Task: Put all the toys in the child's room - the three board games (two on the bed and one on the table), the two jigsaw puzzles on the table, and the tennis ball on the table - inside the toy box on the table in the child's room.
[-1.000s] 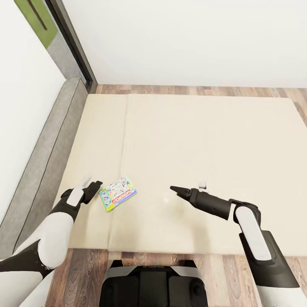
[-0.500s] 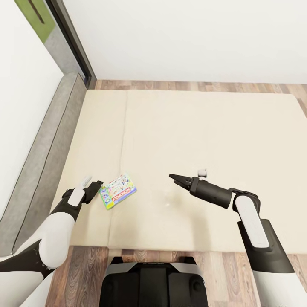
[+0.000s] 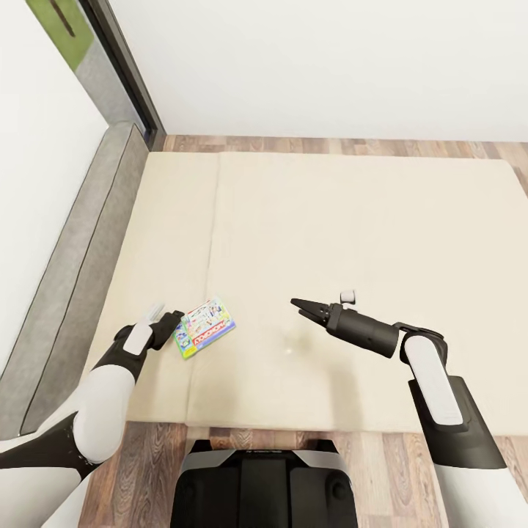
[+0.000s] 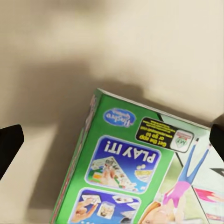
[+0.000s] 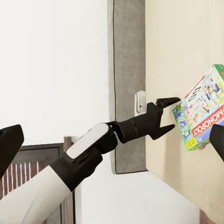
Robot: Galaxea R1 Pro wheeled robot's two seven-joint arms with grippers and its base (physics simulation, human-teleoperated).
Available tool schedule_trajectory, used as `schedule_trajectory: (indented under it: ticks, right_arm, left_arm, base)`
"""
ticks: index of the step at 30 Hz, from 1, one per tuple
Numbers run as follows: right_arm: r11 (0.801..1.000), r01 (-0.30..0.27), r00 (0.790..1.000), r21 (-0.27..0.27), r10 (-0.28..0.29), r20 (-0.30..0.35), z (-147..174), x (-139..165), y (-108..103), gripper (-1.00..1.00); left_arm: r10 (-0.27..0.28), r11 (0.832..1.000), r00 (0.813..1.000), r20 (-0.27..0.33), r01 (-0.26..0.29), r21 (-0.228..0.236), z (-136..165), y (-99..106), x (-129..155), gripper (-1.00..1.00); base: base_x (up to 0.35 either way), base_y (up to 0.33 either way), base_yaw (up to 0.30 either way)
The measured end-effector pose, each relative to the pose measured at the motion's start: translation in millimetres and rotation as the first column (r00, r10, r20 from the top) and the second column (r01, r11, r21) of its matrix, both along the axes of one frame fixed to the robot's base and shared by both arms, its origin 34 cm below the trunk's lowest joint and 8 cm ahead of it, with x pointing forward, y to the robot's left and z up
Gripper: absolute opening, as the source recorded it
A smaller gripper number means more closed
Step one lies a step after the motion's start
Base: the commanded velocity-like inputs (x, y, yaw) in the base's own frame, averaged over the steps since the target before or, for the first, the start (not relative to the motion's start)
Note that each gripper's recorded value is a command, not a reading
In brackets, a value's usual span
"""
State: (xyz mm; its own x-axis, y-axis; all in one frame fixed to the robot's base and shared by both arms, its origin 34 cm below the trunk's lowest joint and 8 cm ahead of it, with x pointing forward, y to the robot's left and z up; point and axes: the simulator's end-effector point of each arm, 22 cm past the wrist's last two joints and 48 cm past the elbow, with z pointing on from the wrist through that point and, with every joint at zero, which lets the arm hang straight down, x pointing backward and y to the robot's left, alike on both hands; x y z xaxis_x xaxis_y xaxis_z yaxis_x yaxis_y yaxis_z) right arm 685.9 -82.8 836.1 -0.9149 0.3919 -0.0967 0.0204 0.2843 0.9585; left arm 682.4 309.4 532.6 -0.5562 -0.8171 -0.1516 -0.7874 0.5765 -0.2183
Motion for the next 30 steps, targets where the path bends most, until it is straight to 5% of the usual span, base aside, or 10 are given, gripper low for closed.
schedule_trajectory:
  ticks: [30]
  right_arm:
    - [1.000, -0.024, 1.000, 0.008, 0.024, -0.006, -1.1, -5.6, 9.6, 1.00]
  left_arm:
    - [0.001, 1.000, 1.000, 0.002, -0.001, -0.005, -1.2, -0.5, 0.0, 1.00]
  base:
    - [0.000, 0.000, 0.000]
